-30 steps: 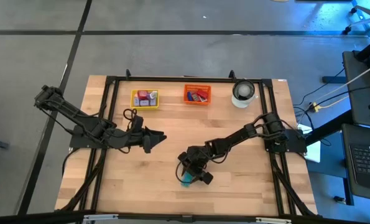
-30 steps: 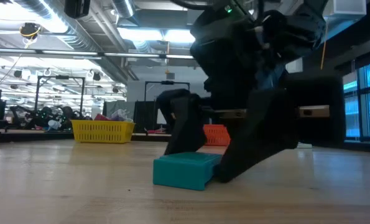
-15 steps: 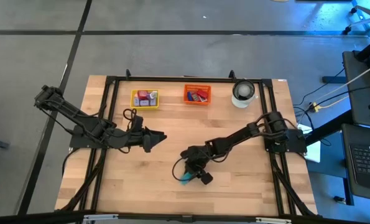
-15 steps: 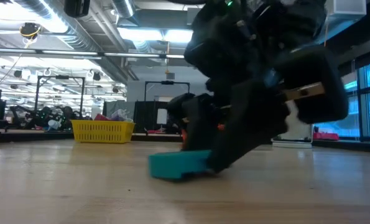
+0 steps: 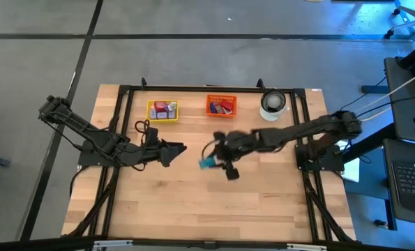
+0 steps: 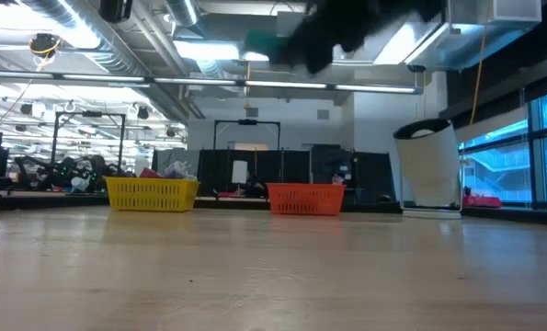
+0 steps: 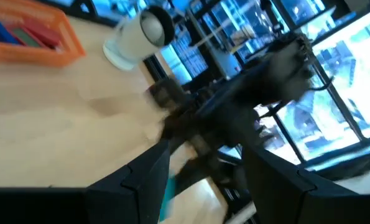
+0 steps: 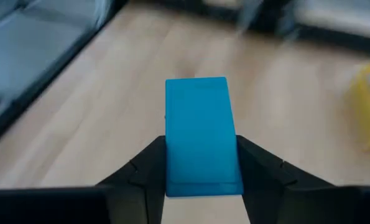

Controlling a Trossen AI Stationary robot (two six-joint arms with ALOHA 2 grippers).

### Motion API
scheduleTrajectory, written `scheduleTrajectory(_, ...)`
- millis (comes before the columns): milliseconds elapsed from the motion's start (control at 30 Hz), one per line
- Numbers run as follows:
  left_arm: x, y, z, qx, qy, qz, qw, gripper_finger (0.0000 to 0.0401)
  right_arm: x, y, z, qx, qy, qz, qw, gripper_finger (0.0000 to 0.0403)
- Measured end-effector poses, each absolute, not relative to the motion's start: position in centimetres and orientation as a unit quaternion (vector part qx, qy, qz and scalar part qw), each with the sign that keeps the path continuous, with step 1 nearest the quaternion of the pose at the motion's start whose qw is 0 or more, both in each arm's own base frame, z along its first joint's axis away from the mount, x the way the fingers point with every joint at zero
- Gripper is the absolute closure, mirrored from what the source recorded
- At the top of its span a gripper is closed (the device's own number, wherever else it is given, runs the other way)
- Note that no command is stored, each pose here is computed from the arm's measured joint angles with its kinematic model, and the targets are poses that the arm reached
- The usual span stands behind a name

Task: Pick & Place Office items
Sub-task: Put the blue digital timer into the orange bin

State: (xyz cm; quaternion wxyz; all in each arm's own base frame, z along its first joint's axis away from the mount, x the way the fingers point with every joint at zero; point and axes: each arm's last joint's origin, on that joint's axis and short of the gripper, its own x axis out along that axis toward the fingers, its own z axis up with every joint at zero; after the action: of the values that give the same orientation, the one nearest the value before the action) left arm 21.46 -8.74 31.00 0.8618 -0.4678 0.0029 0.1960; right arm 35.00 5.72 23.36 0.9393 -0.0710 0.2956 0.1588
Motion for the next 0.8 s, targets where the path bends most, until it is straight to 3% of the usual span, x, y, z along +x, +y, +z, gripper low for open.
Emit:
scheduleTrajectory(200,21.4,-8.4,31.1,-0.435,-0.031,0.243,0.866,0.0205,32.0,4.3,29.9,-0.067,0.2,0.083,0.974,0.0248)
scheduleTrajectory(367,21.1,-8.0,31.3,-0.404,-0.073,0.306,0.859,0.0205,30.2,3.5,32.5,-0.073,0.159,0.025,0.984,0.0248)
scheduleTrajectory(633,20.9,-6.6,31.4,-0.342,-0.146,0.43,0.823,0.0205,30.1,0.1,32.6,-0.072,0.17,-0.145,0.972,0.0238)
scheduleTrajectory(800,21.3,-4.7,31.5,-0.268,-0.131,0.487,0.821,0.0205,31.4,-4.0,30.0,-0.056,0.226,-0.219,0.948,0.024)
